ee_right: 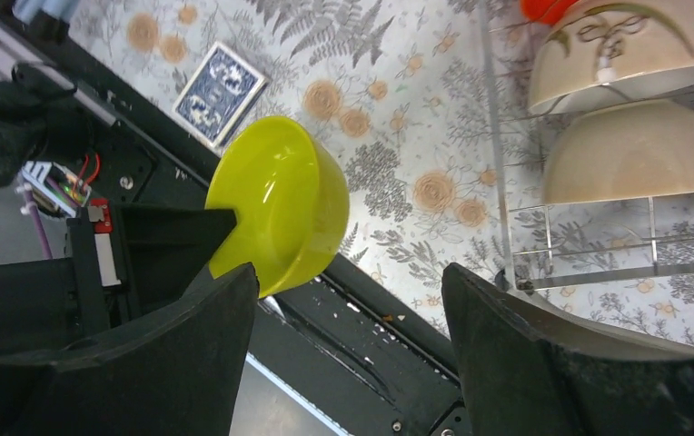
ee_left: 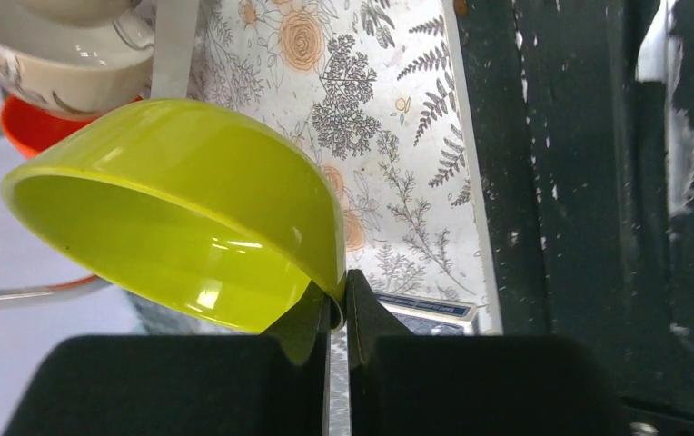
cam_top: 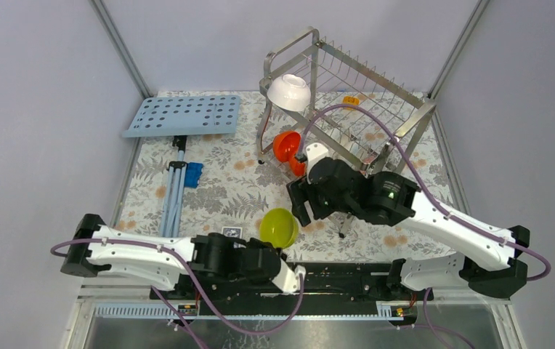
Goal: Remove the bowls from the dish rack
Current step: Place the bowl at the center of the board.
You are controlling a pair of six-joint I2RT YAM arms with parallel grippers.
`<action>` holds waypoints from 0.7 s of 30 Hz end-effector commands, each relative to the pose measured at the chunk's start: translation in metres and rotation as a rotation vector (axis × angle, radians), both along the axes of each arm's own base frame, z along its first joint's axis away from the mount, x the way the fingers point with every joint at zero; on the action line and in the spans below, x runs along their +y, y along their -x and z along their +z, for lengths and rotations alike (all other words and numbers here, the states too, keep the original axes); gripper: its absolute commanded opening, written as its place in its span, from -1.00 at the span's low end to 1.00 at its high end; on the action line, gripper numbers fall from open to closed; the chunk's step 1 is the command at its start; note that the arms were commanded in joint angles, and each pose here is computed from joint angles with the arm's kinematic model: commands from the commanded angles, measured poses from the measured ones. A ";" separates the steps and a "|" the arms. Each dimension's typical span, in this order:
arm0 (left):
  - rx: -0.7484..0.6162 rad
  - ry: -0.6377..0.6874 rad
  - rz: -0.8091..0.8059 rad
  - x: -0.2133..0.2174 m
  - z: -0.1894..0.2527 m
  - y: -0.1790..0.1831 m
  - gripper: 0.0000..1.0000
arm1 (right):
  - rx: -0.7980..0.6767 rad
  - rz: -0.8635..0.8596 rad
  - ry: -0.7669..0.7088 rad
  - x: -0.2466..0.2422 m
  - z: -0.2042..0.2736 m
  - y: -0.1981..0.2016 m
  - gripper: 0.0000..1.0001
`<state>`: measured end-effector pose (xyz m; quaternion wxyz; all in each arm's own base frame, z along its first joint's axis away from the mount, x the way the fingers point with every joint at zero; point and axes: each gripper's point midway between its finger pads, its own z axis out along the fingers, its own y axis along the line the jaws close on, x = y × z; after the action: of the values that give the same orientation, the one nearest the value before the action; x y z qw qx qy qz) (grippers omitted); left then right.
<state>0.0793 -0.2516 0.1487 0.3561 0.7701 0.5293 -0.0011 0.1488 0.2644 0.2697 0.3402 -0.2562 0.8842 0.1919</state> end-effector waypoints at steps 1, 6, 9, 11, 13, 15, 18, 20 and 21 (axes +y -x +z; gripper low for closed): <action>-0.222 -0.090 -0.096 0.001 0.005 -0.010 -1.00 | 0.008 0.022 0.015 0.015 -0.012 0.008 0.60; -0.417 -0.163 -0.160 0.007 0.009 -0.016 -1.00 | 0.004 0.001 0.015 0.020 -0.025 0.010 0.52; -0.503 -0.207 -0.196 0.009 0.010 -0.015 -1.00 | 0.015 -0.004 0.023 0.024 -0.039 0.013 0.45; -0.547 -0.238 -0.227 0.010 0.008 -0.013 -1.00 | 0.029 0.004 0.028 0.029 -0.050 0.017 0.43; -0.570 -0.264 -0.259 0.009 0.006 -0.011 -1.00 | 0.040 0.005 0.036 0.033 -0.057 0.020 0.42; -0.577 -0.280 -0.279 0.008 0.005 -0.008 -1.00 | 0.039 -0.006 0.042 0.035 -0.062 0.019 0.39; -0.572 -0.309 -0.306 0.008 0.002 -0.005 -1.00 | 0.037 -0.028 0.037 0.036 -0.066 0.017 0.32; -0.550 -0.329 -0.323 0.008 -0.002 -0.001 -1.00 | 0.048 -0.034 0.028 0.038 -0.071 0.018 0.28; -0.537 -0.340 -0.329 0.009 -0.005 0.000 -1.00 | 0.060 -0.028 0.018 0.041 -0.073 0.021 0.27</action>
<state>0.0795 -0.2389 0.1353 0.3447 0.8658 0.2888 0.2194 0.1256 0.2934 0.1947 0.2977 -0.2672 0.9013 0.1662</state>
